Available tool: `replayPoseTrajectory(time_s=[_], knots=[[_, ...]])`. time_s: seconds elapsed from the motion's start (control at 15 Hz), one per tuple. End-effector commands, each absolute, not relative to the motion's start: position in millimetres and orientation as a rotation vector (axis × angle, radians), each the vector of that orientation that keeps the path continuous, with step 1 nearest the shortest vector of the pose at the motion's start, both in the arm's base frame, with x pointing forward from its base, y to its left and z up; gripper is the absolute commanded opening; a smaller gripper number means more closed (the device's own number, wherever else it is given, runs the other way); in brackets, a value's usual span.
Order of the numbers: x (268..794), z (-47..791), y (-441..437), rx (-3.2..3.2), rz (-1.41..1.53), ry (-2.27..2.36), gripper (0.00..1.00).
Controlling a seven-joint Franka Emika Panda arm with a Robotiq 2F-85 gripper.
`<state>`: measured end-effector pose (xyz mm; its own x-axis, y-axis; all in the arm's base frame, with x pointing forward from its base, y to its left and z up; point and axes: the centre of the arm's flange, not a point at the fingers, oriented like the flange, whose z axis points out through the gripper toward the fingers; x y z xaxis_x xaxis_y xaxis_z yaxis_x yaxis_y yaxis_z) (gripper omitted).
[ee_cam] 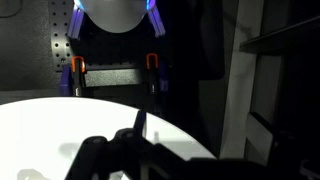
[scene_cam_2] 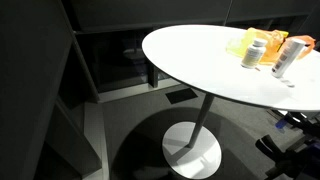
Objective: Put the white roll on stick in the plastic bag
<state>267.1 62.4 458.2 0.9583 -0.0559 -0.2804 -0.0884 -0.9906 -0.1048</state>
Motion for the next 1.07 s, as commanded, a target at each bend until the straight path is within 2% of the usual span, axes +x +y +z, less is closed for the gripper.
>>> replayPoseTrajectory(time_s=[0.0, 0.47, 1.0], knots=[[267, 458, 62, -2.993, 0.423, 0.111, 1.00], [285, 472, 54, -3.055, 0.423, 0.153, 1.00], [332, 483, 15, -3.180, 0.343, 0.296, 1.00]])
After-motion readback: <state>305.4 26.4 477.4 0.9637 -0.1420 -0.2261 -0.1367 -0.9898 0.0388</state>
